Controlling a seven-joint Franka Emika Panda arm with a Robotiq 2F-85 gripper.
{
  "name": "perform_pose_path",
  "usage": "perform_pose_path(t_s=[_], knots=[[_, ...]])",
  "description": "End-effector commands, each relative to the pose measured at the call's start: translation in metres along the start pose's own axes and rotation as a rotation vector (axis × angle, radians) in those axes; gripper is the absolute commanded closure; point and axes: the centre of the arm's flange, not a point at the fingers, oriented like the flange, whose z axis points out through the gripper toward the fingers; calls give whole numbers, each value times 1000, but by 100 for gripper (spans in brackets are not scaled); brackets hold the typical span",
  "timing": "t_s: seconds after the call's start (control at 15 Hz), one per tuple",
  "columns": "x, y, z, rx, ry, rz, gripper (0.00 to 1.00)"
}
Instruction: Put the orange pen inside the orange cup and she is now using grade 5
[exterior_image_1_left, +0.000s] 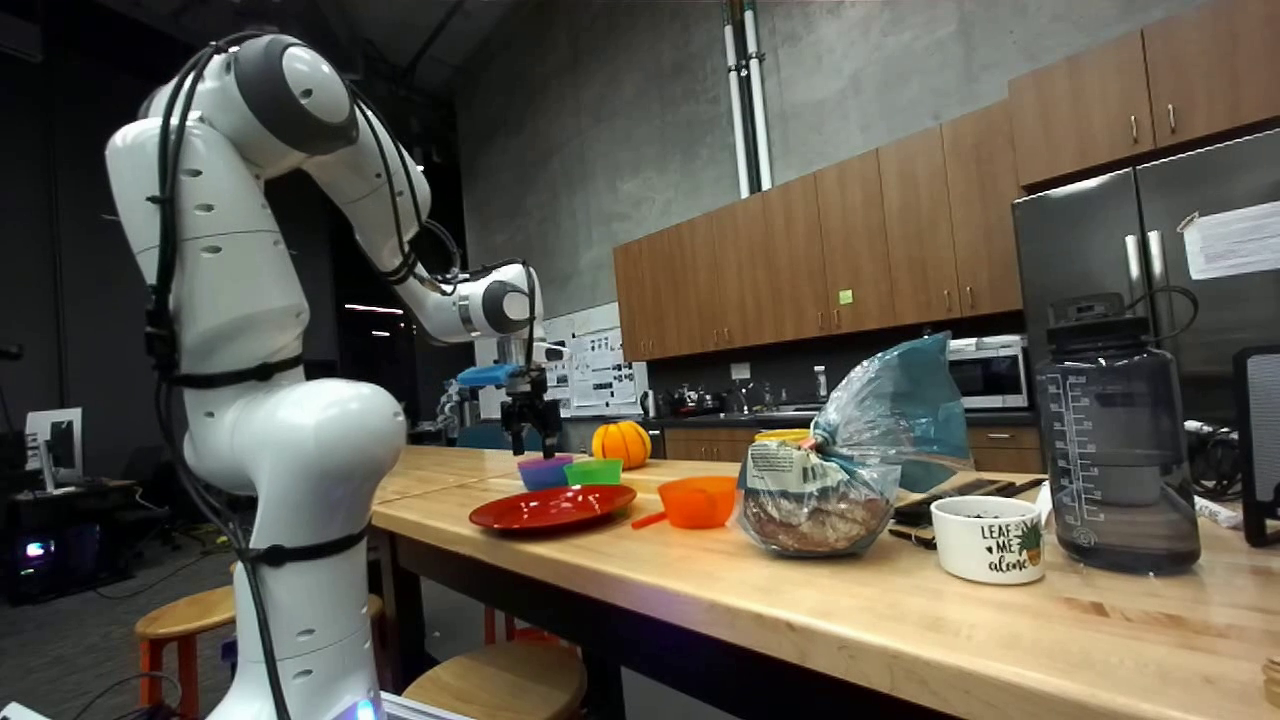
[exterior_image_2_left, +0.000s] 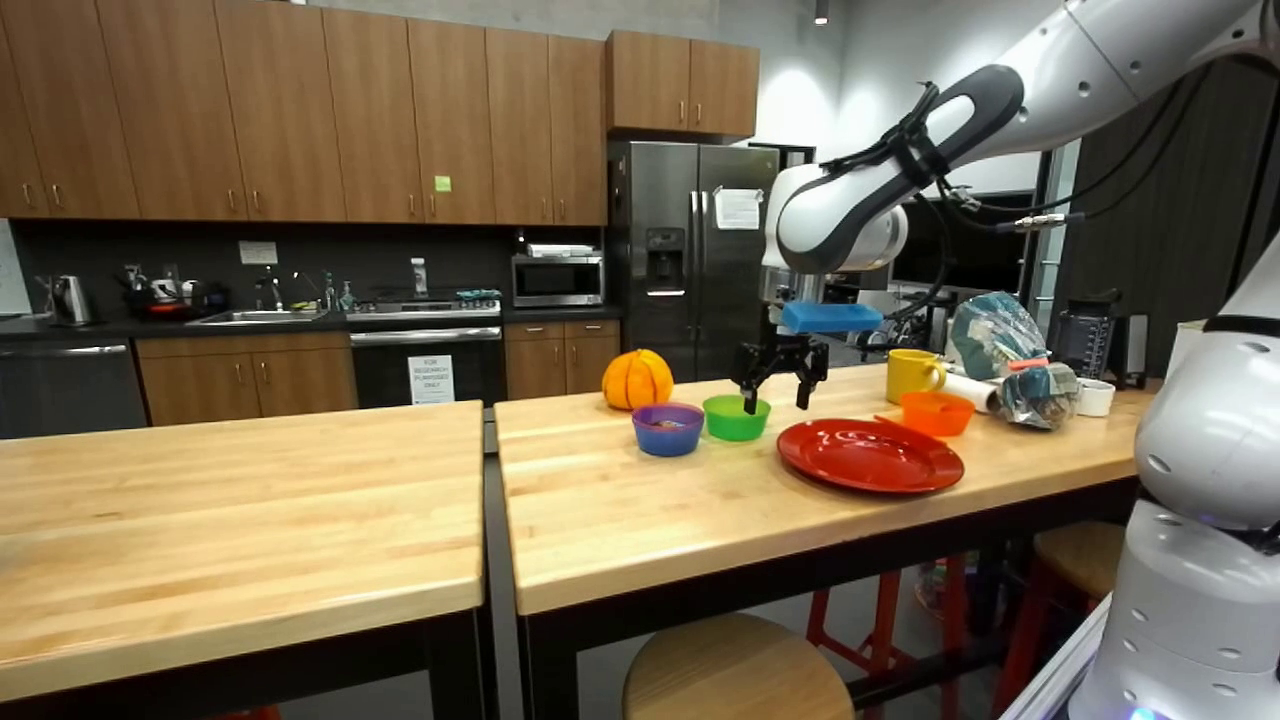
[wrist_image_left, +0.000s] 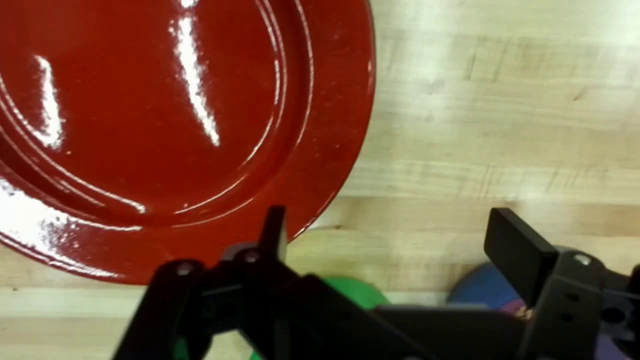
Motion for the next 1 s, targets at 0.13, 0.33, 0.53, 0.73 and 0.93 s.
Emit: perform_pose_path(t_s=[0.13,0.33,0.53,0.73,0.93], knots=[[28,62,-8,-27,64,62,0],[36,96,-11,-63,85,84,0],[44,126,-11,-80,93,93,0],[50,153,-10,-76,95,106,0],[43,151,-10,-66,89,125,0]])
